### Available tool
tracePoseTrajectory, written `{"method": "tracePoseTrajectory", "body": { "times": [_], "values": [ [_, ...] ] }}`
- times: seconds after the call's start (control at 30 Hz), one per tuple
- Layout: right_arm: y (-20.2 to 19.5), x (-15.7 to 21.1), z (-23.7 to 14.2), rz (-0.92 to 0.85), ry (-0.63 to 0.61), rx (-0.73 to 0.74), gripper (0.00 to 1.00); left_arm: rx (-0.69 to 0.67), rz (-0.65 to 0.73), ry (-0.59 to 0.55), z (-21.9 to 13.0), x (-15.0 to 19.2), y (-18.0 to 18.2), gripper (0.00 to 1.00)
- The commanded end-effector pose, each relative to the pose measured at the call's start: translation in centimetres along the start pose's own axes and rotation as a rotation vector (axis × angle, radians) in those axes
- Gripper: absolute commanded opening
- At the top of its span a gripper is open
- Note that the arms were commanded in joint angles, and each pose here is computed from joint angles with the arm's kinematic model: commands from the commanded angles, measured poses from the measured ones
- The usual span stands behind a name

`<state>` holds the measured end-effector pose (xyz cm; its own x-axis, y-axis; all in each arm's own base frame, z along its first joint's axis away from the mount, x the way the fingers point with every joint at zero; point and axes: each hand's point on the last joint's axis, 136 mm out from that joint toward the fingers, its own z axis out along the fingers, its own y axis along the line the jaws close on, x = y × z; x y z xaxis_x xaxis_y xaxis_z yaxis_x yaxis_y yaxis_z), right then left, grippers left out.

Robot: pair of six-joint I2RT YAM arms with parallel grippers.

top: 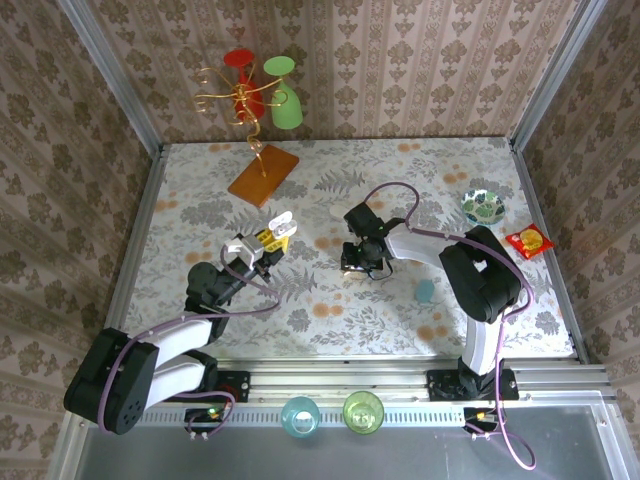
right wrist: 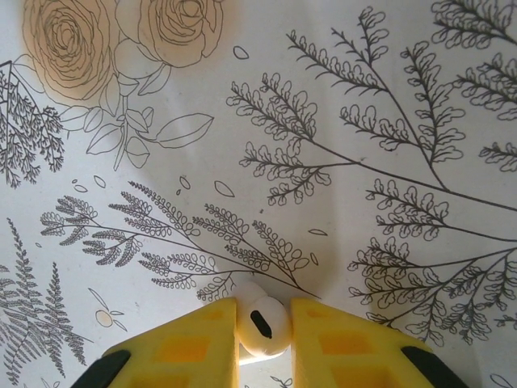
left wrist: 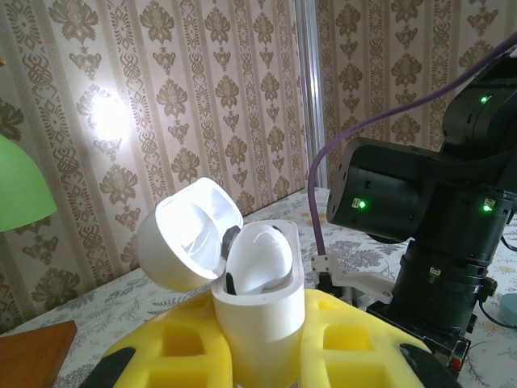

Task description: Insert wireless bluetooth earbuds into charging case

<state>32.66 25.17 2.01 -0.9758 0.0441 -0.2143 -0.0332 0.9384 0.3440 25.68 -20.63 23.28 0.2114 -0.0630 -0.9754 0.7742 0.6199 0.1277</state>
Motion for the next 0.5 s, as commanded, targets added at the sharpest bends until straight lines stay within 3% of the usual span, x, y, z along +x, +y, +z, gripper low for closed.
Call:
{"method": "tracePoseTrajectory", "body": {
  "times": [0.0, 0.27, 0.47],
  "values": [
    [-0.5, 0.6, -0.1, -0.023, 0.008, 0.010, 0.20, 0.009, 0.006, -0.039, 0.2, -1.2, 0.1, 0.00],
    [0.6, -1.8, -4.5, -0.139, -0.165, 0.021, 0.20, 0.014, -0.012, -0.027, 0.3, -0.8, 0.1, 0.00],
    [2.9, -4.0, -11.0, -0.359, -0.395, 0.054, 0.19, 0.055, -0.078, 0.014, 0.4, 0.3, -0.6, 0.00]
  ]
}}
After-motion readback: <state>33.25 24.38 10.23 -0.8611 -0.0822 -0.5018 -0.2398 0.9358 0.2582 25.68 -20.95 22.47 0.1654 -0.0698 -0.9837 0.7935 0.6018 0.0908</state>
